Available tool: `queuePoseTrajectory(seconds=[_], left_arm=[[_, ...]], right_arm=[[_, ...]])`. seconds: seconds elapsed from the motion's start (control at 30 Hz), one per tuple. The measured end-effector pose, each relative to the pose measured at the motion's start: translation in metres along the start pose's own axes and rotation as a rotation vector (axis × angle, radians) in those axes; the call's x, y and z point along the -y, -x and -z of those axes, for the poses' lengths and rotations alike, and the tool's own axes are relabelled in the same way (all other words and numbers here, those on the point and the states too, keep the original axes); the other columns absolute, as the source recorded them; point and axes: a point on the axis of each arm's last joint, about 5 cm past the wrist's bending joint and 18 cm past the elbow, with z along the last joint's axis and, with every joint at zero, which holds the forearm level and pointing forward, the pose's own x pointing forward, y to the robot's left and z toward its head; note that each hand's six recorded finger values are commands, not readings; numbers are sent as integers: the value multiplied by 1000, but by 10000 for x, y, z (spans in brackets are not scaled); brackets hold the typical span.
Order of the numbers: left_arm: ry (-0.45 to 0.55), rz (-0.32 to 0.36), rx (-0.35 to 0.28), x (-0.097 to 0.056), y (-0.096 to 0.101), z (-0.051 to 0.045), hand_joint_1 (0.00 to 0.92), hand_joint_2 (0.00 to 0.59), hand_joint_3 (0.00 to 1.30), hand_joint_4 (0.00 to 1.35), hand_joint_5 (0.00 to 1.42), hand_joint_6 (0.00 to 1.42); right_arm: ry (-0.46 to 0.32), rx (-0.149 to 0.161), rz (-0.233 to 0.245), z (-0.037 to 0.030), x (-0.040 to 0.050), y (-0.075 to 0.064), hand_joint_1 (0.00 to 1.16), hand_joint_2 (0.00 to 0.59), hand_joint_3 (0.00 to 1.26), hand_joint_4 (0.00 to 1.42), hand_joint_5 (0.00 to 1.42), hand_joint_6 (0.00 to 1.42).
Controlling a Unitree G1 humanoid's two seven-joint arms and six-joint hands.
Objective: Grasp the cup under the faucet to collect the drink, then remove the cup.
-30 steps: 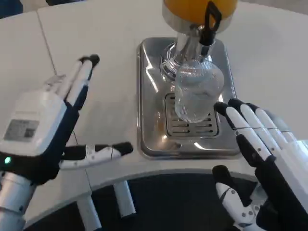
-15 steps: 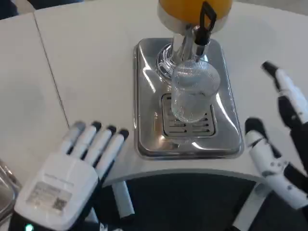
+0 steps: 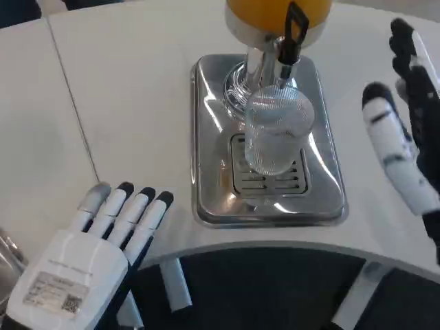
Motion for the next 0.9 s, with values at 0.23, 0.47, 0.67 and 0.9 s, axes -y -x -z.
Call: queuePoseTrajectory(seconds=[0.23,0.47,0.67,0.9], left_arm=[[24,-27,-19,-13,-6,-51,231,73,0,0,0,0],[31,-25,-25,-11,8,-62,222,75,0,0,0,0],[42,-33,-54,-25,19,-28,217,77,0,0,0,0],[42,-43,-60,-36,8,-12,213,78,0,0,0,0]], right_arm=[[-51,54,34,-36,-97,-163,152,554,0,0,0,0],[-94,57,62,-5,-255,-265,160,548,0,0,0,0],[-155,71,80,8,-334,-356,172,551,0,0,0,0],[-202,89,63,-1,-427,-470,184,556,0,0,0,0]])
